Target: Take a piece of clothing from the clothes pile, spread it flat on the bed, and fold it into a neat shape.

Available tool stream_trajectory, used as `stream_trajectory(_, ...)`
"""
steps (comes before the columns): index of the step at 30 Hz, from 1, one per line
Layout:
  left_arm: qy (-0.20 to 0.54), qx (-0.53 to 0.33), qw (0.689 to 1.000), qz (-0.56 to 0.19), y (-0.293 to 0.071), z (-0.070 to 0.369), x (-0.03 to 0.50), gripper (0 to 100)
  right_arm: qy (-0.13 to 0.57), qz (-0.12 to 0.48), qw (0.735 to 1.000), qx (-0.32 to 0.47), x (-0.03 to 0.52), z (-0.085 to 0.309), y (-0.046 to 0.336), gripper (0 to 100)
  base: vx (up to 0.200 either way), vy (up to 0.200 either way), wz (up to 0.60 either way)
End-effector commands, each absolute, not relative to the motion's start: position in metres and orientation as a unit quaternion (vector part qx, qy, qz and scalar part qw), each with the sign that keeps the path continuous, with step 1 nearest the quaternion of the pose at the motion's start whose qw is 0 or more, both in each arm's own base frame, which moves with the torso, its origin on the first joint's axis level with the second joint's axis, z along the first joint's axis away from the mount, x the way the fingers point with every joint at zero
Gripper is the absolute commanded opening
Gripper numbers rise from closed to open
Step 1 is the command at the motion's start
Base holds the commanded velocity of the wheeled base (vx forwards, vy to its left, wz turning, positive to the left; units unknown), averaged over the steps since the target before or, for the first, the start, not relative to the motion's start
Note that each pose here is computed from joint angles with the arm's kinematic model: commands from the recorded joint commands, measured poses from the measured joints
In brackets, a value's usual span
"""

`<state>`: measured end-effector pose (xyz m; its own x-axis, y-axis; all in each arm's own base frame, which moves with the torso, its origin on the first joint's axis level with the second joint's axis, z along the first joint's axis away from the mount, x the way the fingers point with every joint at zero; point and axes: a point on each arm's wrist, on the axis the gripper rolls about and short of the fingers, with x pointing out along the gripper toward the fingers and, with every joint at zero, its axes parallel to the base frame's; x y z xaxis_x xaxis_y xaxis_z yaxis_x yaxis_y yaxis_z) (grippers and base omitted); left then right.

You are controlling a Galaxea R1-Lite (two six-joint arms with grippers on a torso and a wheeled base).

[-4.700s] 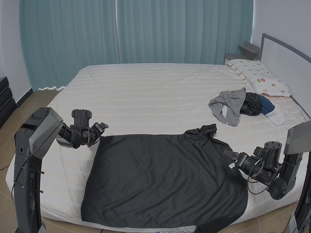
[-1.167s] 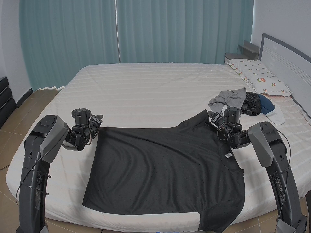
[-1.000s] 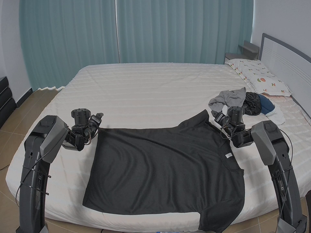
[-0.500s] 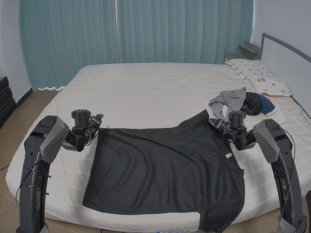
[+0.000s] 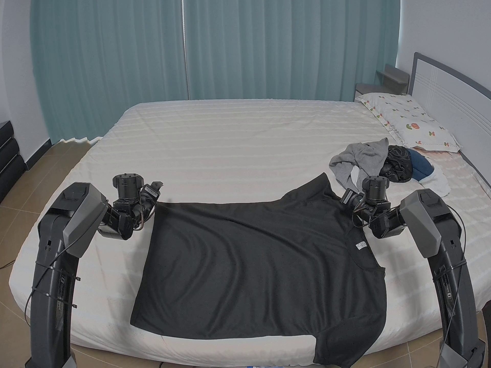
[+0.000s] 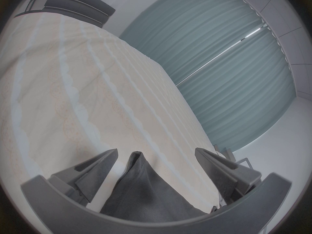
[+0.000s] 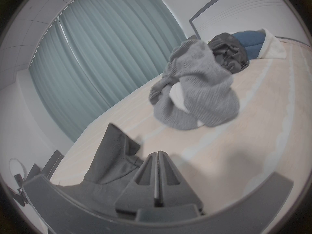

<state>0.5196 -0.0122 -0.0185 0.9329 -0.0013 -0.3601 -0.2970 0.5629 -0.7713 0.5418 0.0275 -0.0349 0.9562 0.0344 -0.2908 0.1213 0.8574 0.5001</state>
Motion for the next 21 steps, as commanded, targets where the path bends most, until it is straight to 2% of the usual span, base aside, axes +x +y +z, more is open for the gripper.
stream_trajectory(1, 0.161, -0.46, 0.869, 0.085, -0.012, -0.017, 0.519, 100, 0.131, -0.035, 0.954, 0.269, 0.544, -0.024, 0.014, 0, 0.0, 0.0, 0.0)
stream_trajectory(9, 0.161, -0.459, 0.869, 0.086, -0.011, -0.017, 0.518, 100, 0.127, -0.041, 0.952, 0.276, 0.542, -0.019, 0.008, 0, 0.0, 0.0, 0.0)
stream_trajectory(10, 0.161, -0.459, 0.869, 0.087, -0.011, -0.016, 0.518, 100, 0.131, -0.034, 0.951, 0.276, 0.541, -0.017, 0.012, 100, 0.0, 0.0, 0.0)
stream_trajectory(13, 0.163, -0.459, 0.869, 0.089, -0.01, -0.017, 0.517, 100, 0.137, -0.027, 0.951, 0.276, 0.539, -0.015, 0.016, 100, 0.0, 0.0, 0.0)
stream_trajectory(14, 0.163, -0.459, 0.869, 0.089, -0.01, -0.016, 0.516, 100, 0.147, -0.008, 0.95, 0.275, 0.536, -0.014, 0.028, 100, 0.0, 0.0, 0.0)
stream_trajectory(21, 0.165, -0.46, 0.867, 0.091, -0.008, -0.015, 0.514, 100, 0.189, 0.05, 0.943, 0.269, 0.524, -0.014, 0.035, 100, 0.0, 0.0, 0.0)
